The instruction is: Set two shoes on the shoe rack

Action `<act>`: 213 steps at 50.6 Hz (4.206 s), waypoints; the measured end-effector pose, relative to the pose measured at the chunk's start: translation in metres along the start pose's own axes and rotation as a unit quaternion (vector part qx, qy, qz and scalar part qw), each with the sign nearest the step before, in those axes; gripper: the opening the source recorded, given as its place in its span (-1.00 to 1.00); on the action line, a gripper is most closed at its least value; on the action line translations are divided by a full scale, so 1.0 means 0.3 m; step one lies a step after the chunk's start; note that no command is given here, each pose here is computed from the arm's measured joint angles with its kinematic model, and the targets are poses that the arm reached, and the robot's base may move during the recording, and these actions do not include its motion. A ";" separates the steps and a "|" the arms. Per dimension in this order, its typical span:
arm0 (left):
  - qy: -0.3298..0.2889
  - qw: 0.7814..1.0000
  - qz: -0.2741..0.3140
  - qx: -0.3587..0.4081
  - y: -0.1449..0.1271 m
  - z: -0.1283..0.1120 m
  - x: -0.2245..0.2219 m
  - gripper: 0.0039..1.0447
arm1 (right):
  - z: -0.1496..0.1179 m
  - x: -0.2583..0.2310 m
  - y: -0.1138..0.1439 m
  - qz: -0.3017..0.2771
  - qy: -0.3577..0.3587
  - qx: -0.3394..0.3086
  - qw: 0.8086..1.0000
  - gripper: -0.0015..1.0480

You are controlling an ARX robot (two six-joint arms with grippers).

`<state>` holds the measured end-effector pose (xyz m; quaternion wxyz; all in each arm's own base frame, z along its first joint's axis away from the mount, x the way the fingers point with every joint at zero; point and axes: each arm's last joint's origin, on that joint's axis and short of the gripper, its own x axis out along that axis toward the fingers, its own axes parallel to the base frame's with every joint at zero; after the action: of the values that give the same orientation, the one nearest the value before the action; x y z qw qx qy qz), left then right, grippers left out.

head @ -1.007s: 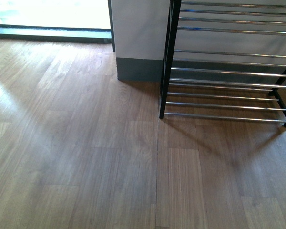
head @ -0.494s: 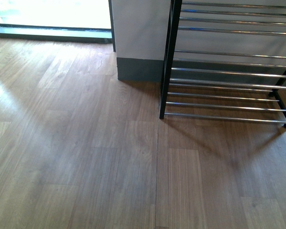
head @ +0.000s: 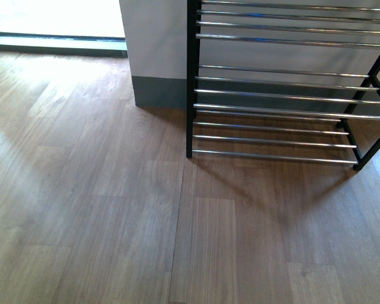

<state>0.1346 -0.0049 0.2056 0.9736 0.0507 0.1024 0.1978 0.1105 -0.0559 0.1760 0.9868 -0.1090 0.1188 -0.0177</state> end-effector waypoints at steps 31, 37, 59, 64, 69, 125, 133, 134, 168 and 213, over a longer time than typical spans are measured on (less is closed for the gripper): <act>0.000 1.000 -0.001 0.000 -0.001 0.000 0.000 -0.97 | -0.001 0.001 0.000 0.000 0.001 0.000 1.000 -0.97; 0.000 1.000 -0.001 0.000 0.000 0.000 0.000 -0.97 | 0.000 0.000 0.000 0.000 0.001 0.000 1.000 -0.97; 0.000 1.000 -0.001 0.000 0.000 0.000 0.000 -0.97 | -0.001 0.000 0.000 0.001 0.001 0.000 1.000 -0.97; 0.000 1.000 -0.001 0.000 0.000 0.000 0.000 -0.97 | -0.001 0.000 0.000 0.001 0.001 0.000 1.000 -0.97; 0.000 1.000 -0.001 0.000 -0.001 0.000 0.000 -0.97 | 0.000 0.000 0.000 0.001 0.000 0.000 1.000 -0.97; 0.001 1.000 -0.001 0.001 -0.001 -0.001 0.001 -0.97 | -0.001 0.000 0.000 0.001 0.000 0.000 1.000 -0.97; 0.001 1.000 -0.001 0.001 -0.001 -0.001 0.001 -0.97 | 0.000 0.000 0.000 0.001 0.000 0.000 1.000 -0.97; 0.001 1.000 -0.001 0.001 -0.001 -0.001 0.001 -0.97 | 0.000 0.000 0.000 0.001 0.000 0.000 1.000 -0.97; 0.001 1.000 -0.001 0.001 -0.001 -0.001 0.001 -0.97 | 0.000 0.003 0.001 0.017 -0.023 0.007 1.000 -0.97; 0.001 1.000 -0.001 0.001 -0.001 -0.001 0.001 -0.97 | 0.307 0.551 0.305 0.098 0.056 0.089 0.990 -0.97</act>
<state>0.1348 -0.0051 0.2054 0.9737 0.0510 0.1033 0.1967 0.2938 0.0426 0.2051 0.9814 -0.0077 0.1815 0.0622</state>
